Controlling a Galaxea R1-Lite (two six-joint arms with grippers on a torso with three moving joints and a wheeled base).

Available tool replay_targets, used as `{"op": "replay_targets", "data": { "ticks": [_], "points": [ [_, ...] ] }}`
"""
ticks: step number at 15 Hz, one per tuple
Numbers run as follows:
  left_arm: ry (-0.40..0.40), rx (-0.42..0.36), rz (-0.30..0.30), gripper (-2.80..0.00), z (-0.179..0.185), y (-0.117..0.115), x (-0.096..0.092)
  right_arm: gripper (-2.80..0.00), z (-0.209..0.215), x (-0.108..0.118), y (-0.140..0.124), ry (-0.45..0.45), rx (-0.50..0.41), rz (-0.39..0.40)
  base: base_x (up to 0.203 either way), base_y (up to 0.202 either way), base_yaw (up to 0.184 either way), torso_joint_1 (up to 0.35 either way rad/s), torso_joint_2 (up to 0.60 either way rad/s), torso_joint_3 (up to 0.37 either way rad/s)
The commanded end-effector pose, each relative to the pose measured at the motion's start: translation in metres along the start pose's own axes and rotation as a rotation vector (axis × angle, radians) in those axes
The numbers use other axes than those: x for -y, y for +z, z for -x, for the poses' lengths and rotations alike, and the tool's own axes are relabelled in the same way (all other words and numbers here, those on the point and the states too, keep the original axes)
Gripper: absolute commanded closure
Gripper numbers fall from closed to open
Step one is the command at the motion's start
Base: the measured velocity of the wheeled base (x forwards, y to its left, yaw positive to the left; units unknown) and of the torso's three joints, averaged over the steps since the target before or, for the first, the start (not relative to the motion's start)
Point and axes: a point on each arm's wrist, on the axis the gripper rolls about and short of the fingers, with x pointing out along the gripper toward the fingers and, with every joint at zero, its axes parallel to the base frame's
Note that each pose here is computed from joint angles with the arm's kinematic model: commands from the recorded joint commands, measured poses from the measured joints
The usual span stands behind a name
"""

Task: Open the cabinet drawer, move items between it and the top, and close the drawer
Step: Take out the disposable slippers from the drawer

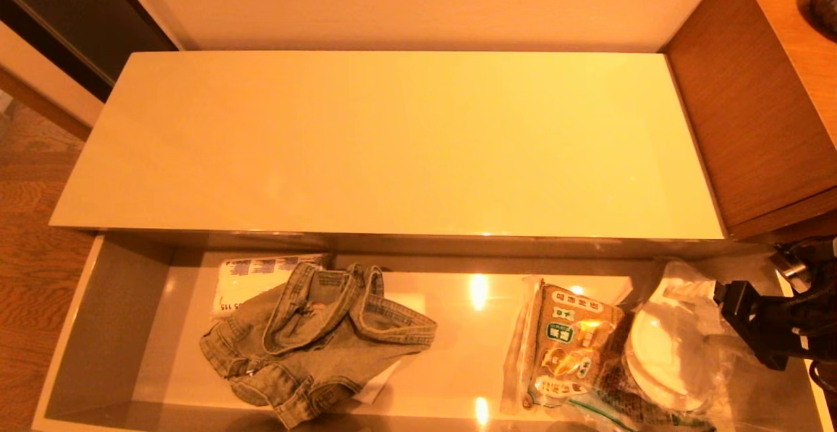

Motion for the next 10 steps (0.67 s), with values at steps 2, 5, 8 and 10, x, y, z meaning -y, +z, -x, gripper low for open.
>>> {"op": "replay_targets", "data": {
  "ticks": [2, 5, 8, 10],
  "points": [
    [0.000, 0.001, 0.000, 0.00, 0.000, 0.000, 0.000, -2.80, 0.000, -0.003, 0.001, -0.026, 0.025, 0.014, 0.000, 0.000, 0.000, 0.000, 0.00, 0.000],
    [0.000, -0.001, 0.000, 0.00, 0.000, 0.000, 0.000, -2.80, 0.003, -0.012, -0.004, -0.027, 0.026, 0.045, 0.000, 0.000, 0.000, 0.000, 0.00, 0.000],
    [0.000, -0.001, 0.000, 0.00, 0.000, 0.000, 0.000, -2.80, 0.003, -0.021, -0.013, -0.024, -0.014, 0.072, 0.000, 0.000, 0.000, 0.000, 0.00, 0.000],
    [0.000, -0.001, 0.000, 0.00, 0.000, 0.000, 0.000, -2.80, 0.006, -0.027, -0.025, -0.062, -0.127, 0.118, 0.000, 0.000, 0.000, 0.000, 0.00, 0.000]
  ]
}}
